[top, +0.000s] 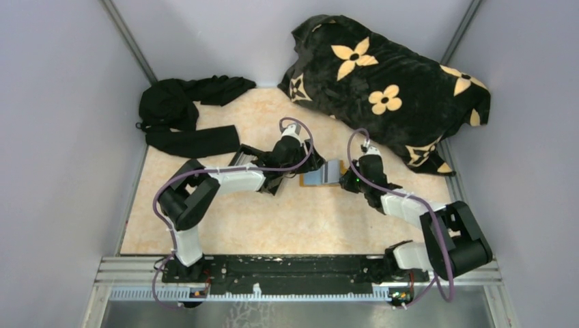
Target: Take the credit cards out of the card holder
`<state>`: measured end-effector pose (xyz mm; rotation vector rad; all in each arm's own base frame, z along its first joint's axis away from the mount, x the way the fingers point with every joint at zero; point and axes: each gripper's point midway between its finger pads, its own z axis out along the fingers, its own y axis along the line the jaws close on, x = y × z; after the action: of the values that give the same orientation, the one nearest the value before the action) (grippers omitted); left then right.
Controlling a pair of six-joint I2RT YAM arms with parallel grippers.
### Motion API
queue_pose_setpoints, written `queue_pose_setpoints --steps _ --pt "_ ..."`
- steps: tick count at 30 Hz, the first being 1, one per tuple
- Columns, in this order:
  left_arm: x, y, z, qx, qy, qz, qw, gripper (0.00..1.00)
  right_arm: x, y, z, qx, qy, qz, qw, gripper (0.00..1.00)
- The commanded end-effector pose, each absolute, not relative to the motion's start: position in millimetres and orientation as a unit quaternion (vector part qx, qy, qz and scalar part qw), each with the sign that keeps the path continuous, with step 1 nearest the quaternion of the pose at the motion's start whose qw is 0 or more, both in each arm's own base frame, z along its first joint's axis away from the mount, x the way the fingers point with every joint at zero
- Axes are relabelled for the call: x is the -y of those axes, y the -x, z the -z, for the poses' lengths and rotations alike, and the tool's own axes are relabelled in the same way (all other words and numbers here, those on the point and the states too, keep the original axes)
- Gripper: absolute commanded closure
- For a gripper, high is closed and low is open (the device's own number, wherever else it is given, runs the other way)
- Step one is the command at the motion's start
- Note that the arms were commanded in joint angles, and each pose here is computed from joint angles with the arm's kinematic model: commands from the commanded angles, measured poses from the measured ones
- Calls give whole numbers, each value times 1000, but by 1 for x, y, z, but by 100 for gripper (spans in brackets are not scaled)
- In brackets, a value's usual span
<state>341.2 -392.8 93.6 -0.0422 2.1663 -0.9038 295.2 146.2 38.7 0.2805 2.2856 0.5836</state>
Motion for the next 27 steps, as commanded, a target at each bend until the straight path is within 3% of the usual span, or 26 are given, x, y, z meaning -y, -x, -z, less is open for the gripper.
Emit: queue_pose_setpoints --steps 1,9,13,18,21,27 --pt "400 -341 -98 -846 4 363 390 32 -151 -310 -63 -884 -80 -230 399 100" --pt "391 -339 -98 -846 7 355 399 32 -160 -317 -76 -873 -78 -254 410 100" --pt "391 -338 -91 -847 5 356 394 32 -160 -320 -71 -880 -76 -246 399 78" --pt "389 -337 -78 -854 3 346 389 32 -168 -320 -57 -886 -73 -258 378 63" --pt "384 -337 -67 -860 1 331 388 32 -170 -320 -55 -885 -73 -264 377 63" --pt "371 -333 -33 -878 0 295 378 31 -170 -322 -53 -886 -70 -261 376 75"
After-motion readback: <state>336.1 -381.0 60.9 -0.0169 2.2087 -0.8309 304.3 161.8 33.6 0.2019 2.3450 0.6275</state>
